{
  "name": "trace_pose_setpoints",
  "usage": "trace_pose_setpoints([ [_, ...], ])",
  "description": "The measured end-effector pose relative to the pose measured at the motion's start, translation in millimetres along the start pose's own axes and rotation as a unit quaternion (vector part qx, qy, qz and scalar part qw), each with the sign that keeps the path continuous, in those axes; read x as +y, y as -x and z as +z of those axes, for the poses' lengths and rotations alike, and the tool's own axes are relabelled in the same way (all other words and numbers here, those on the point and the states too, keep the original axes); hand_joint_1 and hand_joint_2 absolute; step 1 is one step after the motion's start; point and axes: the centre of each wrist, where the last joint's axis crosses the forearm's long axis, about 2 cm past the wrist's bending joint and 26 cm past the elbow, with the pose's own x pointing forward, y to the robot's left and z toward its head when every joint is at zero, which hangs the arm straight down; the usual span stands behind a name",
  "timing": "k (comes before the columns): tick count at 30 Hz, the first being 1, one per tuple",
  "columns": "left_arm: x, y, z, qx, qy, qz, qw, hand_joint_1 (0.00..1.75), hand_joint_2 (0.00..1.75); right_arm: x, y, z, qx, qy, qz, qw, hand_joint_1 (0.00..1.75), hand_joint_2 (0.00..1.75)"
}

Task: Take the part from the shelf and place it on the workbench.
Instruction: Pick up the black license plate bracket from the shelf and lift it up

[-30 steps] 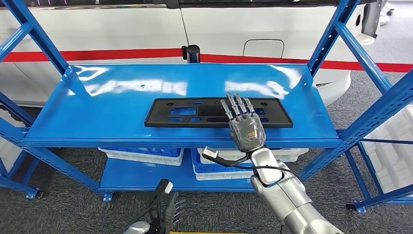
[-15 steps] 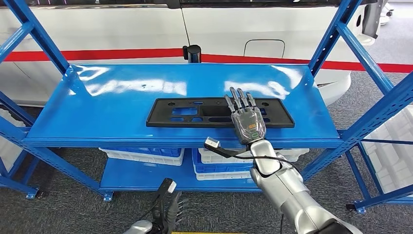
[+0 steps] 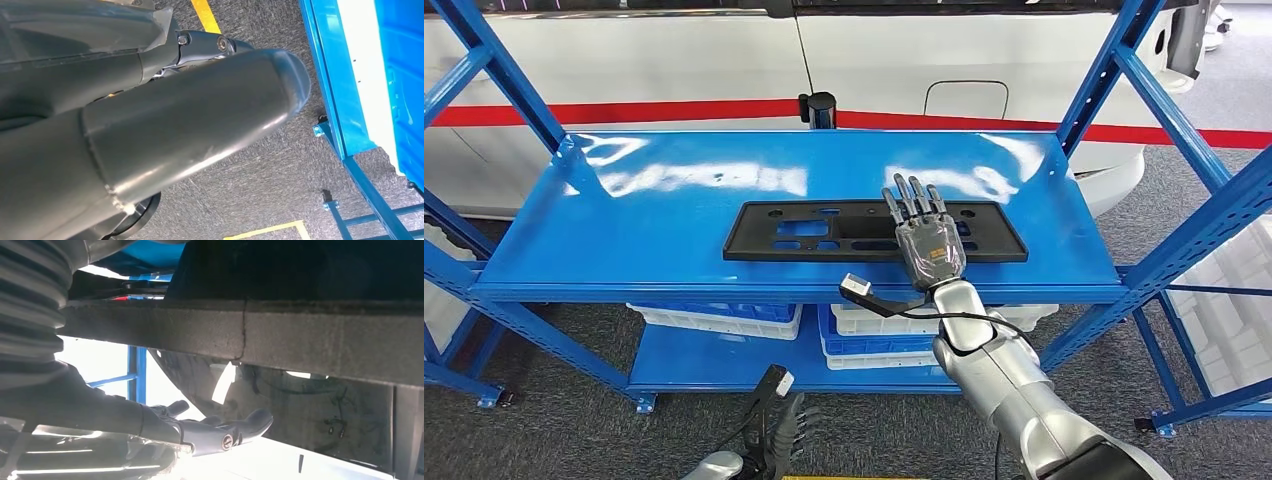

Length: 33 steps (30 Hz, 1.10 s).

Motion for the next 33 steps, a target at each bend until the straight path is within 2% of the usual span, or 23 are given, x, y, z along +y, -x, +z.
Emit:
trace_pose_setpoints([
  [1, 0, 0, 0, 0.000, 0.000, -0.001, 1.000, 0.00, 0.00, 0, 0, 0, -0.002, -0.001, 0.000, 1.000, 1.39, 1.75],
  [2, 0, 0, 0, 0.000, 0.001, -0.003, 1.000, 0.00, 0.00, 1, 0, 1, -0.006, -0.002, -0.001, 1.000, 1.75, 1.75],
  [9, -7, -5, -2, 0.017, -0.005, -0.010, 1.000, 0.00, 0.00, 5, -7, 6, -0.040, -0.006, -0.012, 0.999, 1.75, 1.75],
  [33, -14, -8, -3, 0.019, -0.002, -0.006, 1.000, 0.00, 0.00, 7, -8, 12, -0.038, 0.008, -0.026, 0.999, 1.75, 1.75],
])
